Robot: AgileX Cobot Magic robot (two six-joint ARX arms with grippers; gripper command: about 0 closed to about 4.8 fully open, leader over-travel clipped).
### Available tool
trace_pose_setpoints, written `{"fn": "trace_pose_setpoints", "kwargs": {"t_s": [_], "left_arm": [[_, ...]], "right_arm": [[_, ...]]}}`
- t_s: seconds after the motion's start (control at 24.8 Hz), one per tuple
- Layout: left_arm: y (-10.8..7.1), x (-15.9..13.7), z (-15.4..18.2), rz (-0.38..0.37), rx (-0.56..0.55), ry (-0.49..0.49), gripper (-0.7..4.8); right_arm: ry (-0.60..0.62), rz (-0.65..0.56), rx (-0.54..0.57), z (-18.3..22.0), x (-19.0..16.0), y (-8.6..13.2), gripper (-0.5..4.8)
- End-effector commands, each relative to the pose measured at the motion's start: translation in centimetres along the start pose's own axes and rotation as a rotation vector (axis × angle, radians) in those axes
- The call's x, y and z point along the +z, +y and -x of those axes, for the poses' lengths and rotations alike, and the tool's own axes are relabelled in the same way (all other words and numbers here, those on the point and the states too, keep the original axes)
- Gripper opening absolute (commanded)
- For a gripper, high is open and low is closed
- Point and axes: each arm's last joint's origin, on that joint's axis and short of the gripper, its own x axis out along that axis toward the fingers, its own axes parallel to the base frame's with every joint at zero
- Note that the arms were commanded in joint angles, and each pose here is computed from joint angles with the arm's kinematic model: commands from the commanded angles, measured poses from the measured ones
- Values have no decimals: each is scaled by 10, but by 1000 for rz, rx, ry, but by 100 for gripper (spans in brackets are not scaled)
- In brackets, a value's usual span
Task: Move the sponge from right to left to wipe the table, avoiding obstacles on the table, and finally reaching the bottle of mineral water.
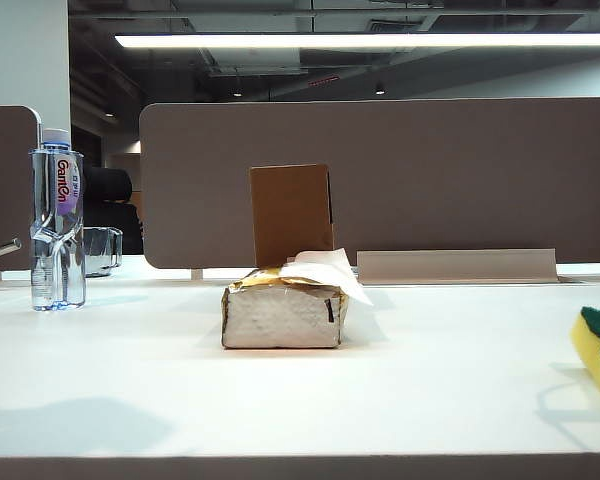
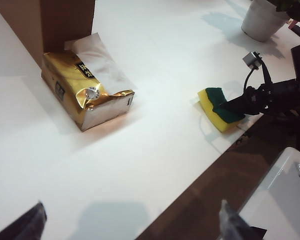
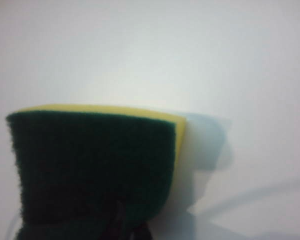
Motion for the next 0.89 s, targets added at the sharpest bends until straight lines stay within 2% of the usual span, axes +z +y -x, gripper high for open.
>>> {"fn": "trace_pose_setpoints", "kwargs": {"t_s": [0.04,0.48,0.73,0.89], "left_arm": [[-1,1,1,-8,-1,-4,458],[-4,0,3,-19,0,-13,457],[-5,0,3,-26,-12,-11,457],[-7,0,2,-33,-34,-5,457]], "right_arm": [[44,-13,-36,-1,-6,-3,-9],[-22,-8,-6,-2,0,3,-9],[-41,22,-7,-11,-6,26,-9],[0,15,38,-25,-14,40,-9]]}}
